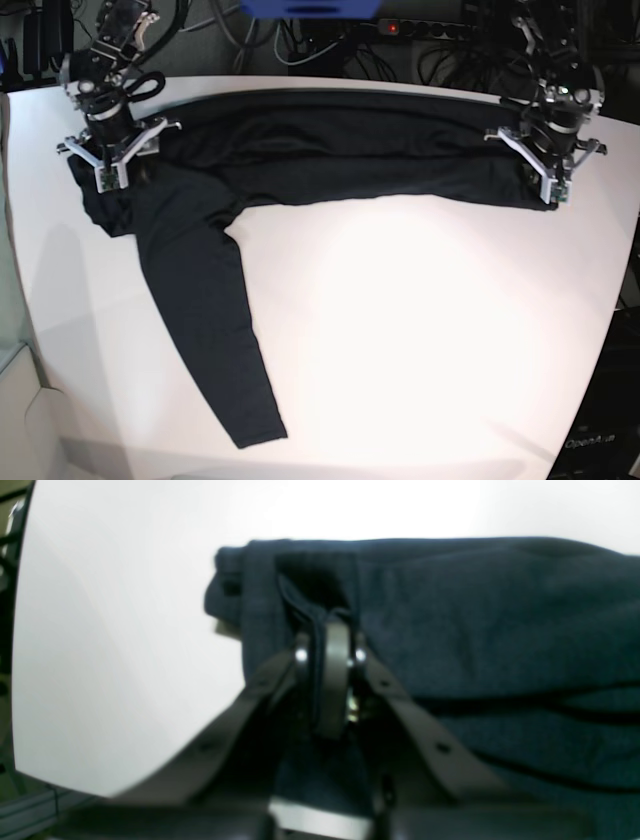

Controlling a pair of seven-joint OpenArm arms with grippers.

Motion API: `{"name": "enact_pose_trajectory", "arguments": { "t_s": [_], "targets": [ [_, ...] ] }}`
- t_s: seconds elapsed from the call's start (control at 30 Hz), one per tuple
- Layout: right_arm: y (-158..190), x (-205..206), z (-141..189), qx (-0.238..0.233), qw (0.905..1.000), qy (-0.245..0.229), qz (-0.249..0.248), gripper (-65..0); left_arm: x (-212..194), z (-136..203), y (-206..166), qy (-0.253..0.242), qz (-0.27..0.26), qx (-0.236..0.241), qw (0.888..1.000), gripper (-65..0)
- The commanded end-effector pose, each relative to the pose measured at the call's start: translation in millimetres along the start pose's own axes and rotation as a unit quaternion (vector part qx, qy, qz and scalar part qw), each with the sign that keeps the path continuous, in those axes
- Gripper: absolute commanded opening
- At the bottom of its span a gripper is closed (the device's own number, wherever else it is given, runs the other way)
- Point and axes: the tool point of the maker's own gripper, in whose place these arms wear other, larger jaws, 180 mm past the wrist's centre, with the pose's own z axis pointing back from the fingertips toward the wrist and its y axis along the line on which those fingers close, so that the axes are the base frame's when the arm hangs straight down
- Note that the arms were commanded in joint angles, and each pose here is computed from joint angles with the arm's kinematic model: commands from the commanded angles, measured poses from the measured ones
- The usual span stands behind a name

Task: Fold the T-shirt properly
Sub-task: 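Drag the band ends with both grippers toward the robot's base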

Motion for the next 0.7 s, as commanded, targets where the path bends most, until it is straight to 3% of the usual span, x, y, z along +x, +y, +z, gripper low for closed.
{"name": "enact_pose_trajectory", "arguments": {
  "t_s": [0.0,0.17,0.43,0.67],
  "targets": [
    [-4,10,1,-0.005,0.9998,-0.02,0.0,-31.5,13,2,5,-0.022,-0.002,0.005,1.0,-65.0],
    [-3,8,0,-0.003,0.9998,-0.019,-0.002,-35.6,12,2,5,-0.022,-0.002,0.006,1.0,-65.0],
    [-3,11,-1,-0.003,0.9997,-0.022,-0.002,-63.8,12,2,8,-0.021,-0.003,0.009,1.0,-65.0],
    [-9,21,4,-0.013,0.9993,-0.034,0.007,-64.8,11,3,9,-0.02,-0.004,0.01,1.0,-65.0]
  ]
}}
